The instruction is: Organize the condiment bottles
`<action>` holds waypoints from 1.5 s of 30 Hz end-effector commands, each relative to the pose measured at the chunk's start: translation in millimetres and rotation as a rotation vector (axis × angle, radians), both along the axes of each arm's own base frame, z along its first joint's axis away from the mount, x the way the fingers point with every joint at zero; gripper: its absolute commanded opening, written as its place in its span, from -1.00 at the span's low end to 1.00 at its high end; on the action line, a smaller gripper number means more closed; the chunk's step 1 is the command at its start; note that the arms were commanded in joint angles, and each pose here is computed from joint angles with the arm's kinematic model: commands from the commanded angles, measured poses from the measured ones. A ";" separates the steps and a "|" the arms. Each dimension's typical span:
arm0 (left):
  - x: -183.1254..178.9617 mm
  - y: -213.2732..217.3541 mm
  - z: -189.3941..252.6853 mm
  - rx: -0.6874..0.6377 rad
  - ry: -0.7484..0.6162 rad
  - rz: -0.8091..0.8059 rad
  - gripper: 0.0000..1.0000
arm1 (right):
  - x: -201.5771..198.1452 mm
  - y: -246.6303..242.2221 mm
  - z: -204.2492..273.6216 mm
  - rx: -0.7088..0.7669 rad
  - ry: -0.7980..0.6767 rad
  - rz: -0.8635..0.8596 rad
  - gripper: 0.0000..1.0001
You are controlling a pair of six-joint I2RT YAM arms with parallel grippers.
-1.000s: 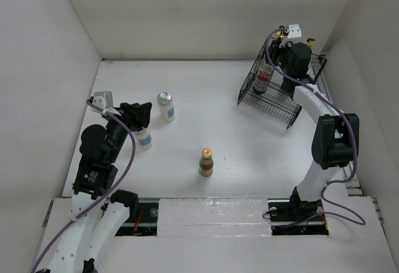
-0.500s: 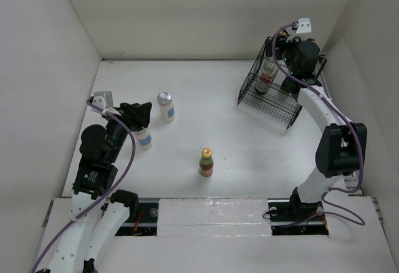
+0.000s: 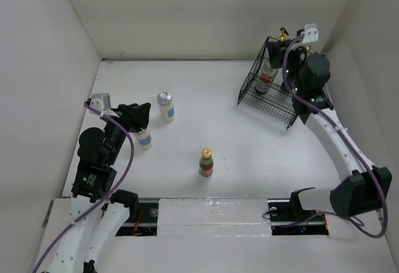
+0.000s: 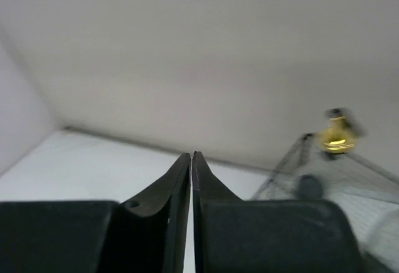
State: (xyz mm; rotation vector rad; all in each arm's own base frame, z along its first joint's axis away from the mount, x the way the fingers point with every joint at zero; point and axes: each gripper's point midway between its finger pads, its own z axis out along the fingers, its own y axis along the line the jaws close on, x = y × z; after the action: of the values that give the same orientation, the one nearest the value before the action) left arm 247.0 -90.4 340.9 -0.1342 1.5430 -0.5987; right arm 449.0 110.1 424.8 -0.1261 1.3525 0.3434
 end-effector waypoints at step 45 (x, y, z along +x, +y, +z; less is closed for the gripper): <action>8.2 -5.5 0.5 -0.029 0.008 -0.015 0.07 | -261.2 241.5 -224.8 -0.295 0.365 0.683 -0.20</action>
State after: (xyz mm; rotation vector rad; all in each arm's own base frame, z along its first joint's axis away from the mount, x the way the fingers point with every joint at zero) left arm 254.8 -93.7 332.2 -0.1686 1.5818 -0.6189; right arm 179.1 343.4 167.6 -0.9204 1.7888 0.7157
